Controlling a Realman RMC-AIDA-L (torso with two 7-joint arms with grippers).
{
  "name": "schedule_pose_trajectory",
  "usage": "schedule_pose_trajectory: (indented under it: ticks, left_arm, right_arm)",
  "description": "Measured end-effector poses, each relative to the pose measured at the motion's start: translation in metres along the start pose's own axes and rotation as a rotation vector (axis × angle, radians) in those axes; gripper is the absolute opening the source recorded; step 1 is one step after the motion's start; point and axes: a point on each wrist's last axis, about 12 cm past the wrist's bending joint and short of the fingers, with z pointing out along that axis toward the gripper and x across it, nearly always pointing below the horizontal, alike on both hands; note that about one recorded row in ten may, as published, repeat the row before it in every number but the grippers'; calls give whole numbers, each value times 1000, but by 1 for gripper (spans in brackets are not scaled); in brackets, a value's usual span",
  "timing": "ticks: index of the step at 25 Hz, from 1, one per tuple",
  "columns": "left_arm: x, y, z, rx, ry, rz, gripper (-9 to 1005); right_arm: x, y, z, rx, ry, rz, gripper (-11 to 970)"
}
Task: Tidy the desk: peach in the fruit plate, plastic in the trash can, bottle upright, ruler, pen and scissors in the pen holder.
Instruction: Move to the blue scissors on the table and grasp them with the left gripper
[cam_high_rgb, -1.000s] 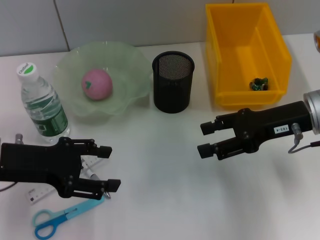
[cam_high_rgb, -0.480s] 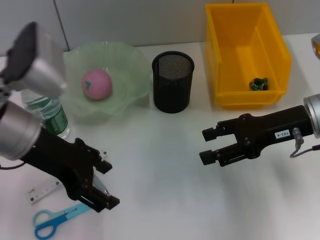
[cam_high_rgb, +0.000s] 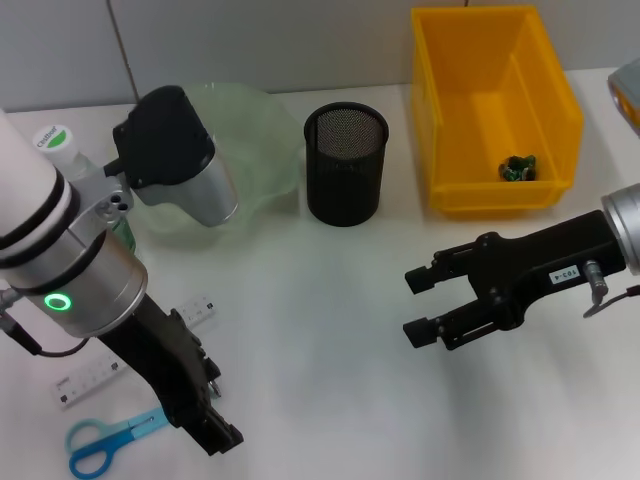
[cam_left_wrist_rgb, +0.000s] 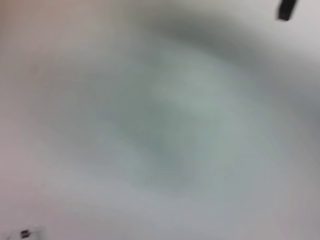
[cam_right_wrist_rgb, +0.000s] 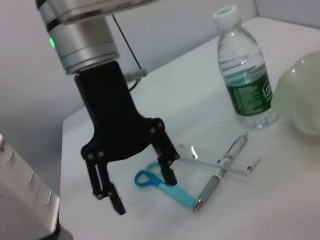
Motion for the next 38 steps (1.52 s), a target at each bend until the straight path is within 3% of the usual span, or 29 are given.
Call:
schedule_pose_trajectory:
  ticks: [7,25,38]
  left_arm:
    - [3,9,13,-82,54,-35,810]
    - [14,22,30,-113,123,-18,810]
    - [16,21,36,-118,155,8,701]
  right_arm:
    - [-3,-2,4,7,16,-32,817]
    - [-7,-4,4,26,11,-58,816]
    - [-6,-5,4,35,9,-64,816]
